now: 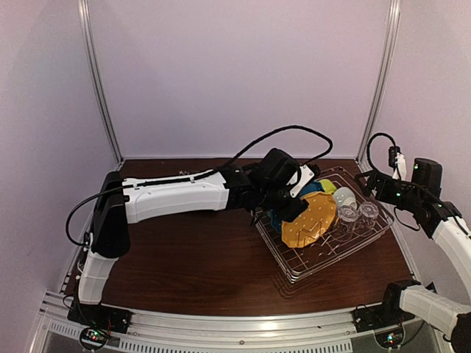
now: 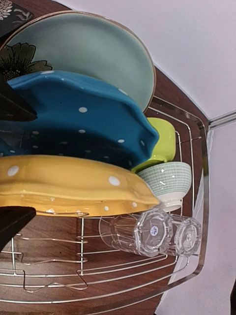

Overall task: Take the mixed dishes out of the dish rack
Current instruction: Grab the plate from the dish rack.

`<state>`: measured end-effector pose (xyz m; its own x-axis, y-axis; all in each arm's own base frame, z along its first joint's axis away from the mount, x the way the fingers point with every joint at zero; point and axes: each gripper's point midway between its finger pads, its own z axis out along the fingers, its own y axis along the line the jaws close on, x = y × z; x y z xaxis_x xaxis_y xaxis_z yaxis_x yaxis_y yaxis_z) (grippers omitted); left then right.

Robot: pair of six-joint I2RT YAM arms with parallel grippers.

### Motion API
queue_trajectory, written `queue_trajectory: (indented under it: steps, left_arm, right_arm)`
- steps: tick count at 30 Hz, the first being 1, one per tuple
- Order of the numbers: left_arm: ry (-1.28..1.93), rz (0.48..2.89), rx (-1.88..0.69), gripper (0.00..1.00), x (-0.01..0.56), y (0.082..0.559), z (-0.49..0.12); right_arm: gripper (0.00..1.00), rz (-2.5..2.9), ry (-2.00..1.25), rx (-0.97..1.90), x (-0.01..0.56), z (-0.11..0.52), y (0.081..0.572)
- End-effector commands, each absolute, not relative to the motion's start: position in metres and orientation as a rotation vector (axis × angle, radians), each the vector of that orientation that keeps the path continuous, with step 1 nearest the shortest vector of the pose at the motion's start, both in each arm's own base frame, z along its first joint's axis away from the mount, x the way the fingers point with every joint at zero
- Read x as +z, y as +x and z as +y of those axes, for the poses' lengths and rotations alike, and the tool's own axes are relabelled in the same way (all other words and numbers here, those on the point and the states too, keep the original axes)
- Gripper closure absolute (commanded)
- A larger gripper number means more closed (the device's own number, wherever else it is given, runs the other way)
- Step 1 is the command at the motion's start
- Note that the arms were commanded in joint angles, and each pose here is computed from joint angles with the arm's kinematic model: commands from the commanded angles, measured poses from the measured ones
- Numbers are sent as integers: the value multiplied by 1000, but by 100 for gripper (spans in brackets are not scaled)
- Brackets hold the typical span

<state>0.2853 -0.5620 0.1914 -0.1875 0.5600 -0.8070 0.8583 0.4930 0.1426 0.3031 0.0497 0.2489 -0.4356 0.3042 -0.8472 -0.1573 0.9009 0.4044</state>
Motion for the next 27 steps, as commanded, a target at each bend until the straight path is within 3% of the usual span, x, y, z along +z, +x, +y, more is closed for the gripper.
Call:
queue_trajectory:
  steps: [1, 11, 22, 27]
  left_arm:
    - [1147, 1889, -440, 41, 191, 288, -568]
    - [1151, 1914, -442, 54, 178, 288, -572]
    - [1141, 1909, -466, 75, 189, 287, -574]
    - [1143, 1909, -479, 76, 190, 285, -576]
  right_arm:
    - [0, 1950, 93, 513, 248, 49, 301]
    - [0, 1954, 99, 504, 246, 48, 301]
    - [0, 1956, 102, 497, 245, 47, 301]
    - [0, 1954, 103, 492, 246, 46, 301]
